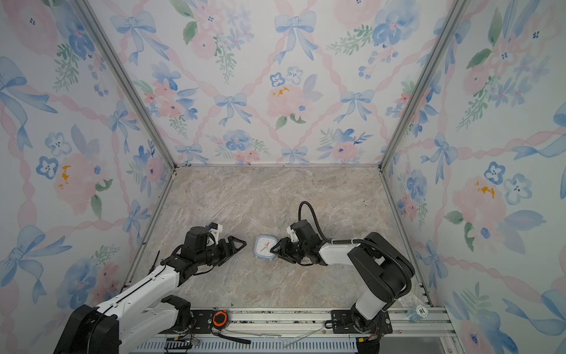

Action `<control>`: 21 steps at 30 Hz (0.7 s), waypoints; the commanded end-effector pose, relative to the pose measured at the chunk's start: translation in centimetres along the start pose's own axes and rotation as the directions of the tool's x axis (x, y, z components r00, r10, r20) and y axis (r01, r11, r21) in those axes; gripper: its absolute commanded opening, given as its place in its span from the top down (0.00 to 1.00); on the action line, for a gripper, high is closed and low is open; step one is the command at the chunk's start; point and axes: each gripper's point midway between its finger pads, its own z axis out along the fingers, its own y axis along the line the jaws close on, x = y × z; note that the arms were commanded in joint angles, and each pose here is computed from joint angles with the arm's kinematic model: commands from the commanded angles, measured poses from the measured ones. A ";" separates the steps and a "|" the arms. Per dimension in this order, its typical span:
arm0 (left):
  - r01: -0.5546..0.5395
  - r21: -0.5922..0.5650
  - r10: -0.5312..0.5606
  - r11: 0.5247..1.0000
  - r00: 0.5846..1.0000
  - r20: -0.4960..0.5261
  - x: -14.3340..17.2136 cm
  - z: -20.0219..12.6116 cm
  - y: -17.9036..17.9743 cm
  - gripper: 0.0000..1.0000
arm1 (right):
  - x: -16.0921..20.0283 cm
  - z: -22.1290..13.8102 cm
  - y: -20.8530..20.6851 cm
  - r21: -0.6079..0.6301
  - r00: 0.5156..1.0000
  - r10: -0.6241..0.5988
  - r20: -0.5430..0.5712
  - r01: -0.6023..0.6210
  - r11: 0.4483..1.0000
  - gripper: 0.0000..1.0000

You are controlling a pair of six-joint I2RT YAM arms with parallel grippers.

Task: Insert the battery into the alarm
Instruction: Adjust the alarm at the center of the board.

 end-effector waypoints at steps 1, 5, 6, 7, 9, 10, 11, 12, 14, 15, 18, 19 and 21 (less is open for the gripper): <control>-0.042 0.027 0.042 0.999 0.999 0.003 -0.6 -0.3 -1.2 0.12 | 0.2 0.3 -2.0 0.056 0.999 0.037 -0.007 -0.037 0.998 0.50; -0.049 0.031 0.049 0.998 0.999 0.006 -0.8 -0.3 -1.5 0.12 | 0.1 -0.4 -1.3 0.050 1.000 0.017 0.002 -0.017 0.999 0.45; -0.051 0.032 0.051 0.998 0.999 0.006 -0.8 -0.3 -1.5 0.12 | 0.0 -0.7 -0.9 0.045 1.000 0.002 0.007 -0.003 0.999 0.44; -0.051 0.031 0.051 0.998 0.999 0.005 -0.8 -0.3 -1.5 0.12 | 0.0 -1.1 -0.4 0.039 1.000 -0.009 0.012 0.009 0.999 0.42; -0.049 0.029 0.049 0.998 0.999 0.003 -0.8 -0.2 -1.5 0.12 | 0.0 -2.0 0.6 0.027 0.999 -0.038 0.021 0.038 0.999 0.37; -0.050 0.028 0.050 0.998 0.999 0.003 -0.9 -0.2 -1.5 0.12 | 0.0 -2.5 1.3 0.017 0.998 -0.055 0.022 0.055 0.998 0.33; -0.052 0.030 0.052 0.998 0.999 0.004 -1.0 -0.2 -1.6 0.12 | 0.1 -3.1 1.9 0.009 0.997 -0.073 0.025 0.073 0.997 0.27; -0.053 0.028 0.053 0.998 0.999 0.006 -1.1 -0.2 -1.6 0.12 | 0.0 -3.8 2.8 -0.003 0.995 -0.097 0.033 0.097 0.995 0.23; -0.054 0.025 0.054 0.998 0.999 0.007 -1.2 -0.2 -1.8 0.12 | 0.0 -5.1 4.3 -0.015 0.990 -0.135 0.046 0.136 0.991 0.19; -0.057 0.028 0.057 0.998 0.998 0.013 -1.5 -0.3 -2.1 0.12 | -0.1 -5.9 5.0 -0.017 0.986 -0.159 0.056 0.161 0.987 0.18; -0.069 0.026 0.068 0.997 0.997 0.034 -2.3 -0.7 -2.9 0.11 | -0.8 -8.9 7.0 0.025 0.958 -0.257 0.130 0.256 0.966 0.13; -0.078 0.026 0.077 0.997 0.996 0.048 -2.8 -1.0 -3.3 0.11 | -1.0 -10.2 7.0 0.067 0.945 -0.287 0.159 0.280 0.958 0.12; -0.118 0.023 0.115 0.993 0.989 0.089 -4.0 -1.8 -4.7 0.11 | -2.3 -14.0 7.3 0.193 0.890 -0.367 0.271 0.324 0.926 0.08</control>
